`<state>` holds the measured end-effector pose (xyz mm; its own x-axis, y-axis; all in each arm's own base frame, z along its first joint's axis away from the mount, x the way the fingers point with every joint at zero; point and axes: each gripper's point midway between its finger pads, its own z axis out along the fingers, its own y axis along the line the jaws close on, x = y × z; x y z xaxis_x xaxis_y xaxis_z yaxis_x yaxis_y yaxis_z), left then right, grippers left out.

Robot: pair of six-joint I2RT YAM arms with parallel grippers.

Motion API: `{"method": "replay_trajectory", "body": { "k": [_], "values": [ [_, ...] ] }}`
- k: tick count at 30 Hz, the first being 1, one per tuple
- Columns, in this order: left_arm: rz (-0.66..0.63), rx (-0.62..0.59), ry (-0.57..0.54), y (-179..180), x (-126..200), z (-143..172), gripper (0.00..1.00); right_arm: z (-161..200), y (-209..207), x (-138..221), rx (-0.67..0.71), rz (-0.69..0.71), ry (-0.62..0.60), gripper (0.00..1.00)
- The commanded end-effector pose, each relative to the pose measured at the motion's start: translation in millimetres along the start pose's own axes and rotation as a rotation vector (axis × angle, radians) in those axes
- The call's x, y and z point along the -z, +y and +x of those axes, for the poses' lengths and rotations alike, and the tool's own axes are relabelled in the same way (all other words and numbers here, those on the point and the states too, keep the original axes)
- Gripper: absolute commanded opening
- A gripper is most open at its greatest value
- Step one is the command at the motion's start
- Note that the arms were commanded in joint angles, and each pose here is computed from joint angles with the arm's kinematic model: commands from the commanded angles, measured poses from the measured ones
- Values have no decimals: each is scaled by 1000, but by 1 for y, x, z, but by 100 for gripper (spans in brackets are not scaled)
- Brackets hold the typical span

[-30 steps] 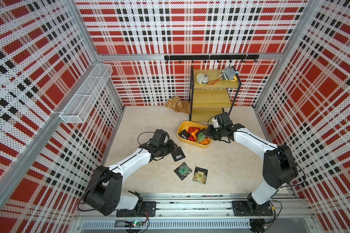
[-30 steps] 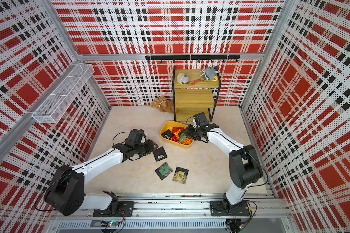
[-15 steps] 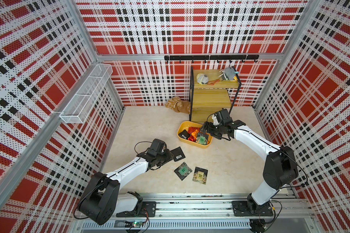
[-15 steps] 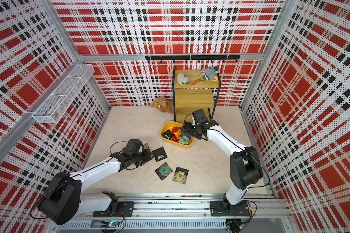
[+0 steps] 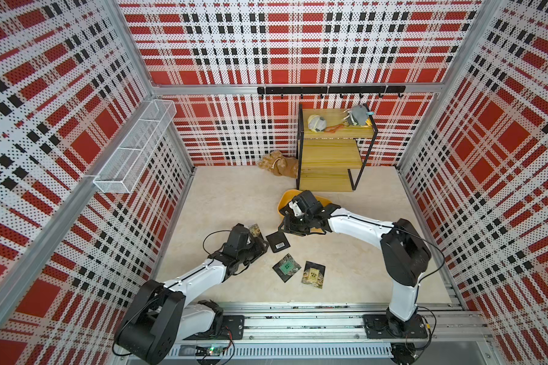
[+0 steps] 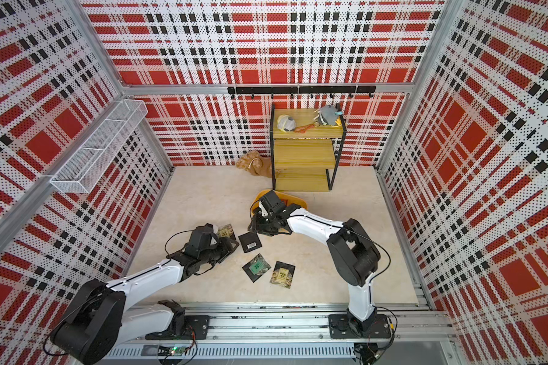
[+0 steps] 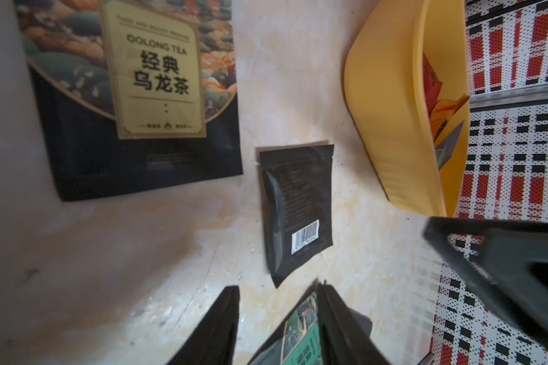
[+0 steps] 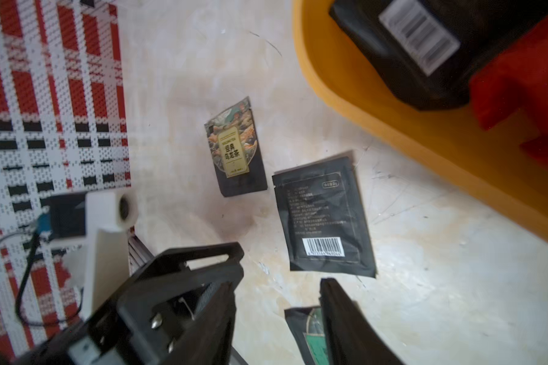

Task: Put the tea bags into the storage box
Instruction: Pick up the tea bag from the center of the board.

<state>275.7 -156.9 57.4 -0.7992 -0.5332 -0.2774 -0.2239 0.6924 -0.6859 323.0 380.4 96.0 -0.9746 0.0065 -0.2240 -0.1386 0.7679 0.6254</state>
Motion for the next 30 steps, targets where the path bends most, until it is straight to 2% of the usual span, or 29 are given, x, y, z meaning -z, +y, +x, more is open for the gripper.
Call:
{"method": "replay_trajectory", "body": {
  "k": [1,2,4,30],
  "values": [
    [42,-16,-14,-8,-3,-6,46,-10,8,-15,-6,-19,-18,19],
    [46,-16,-16,-9,-3,-6,46,-9,5,-19,-7,-12,-14,9],
    [42,-16,-12,-7,-4,-5,46,-8,0,-25,-8,2,-12,0],
    [41,-23,51,-1,-37,16,42,28,-57,-59,-32,164,110,0]
  ]
}}
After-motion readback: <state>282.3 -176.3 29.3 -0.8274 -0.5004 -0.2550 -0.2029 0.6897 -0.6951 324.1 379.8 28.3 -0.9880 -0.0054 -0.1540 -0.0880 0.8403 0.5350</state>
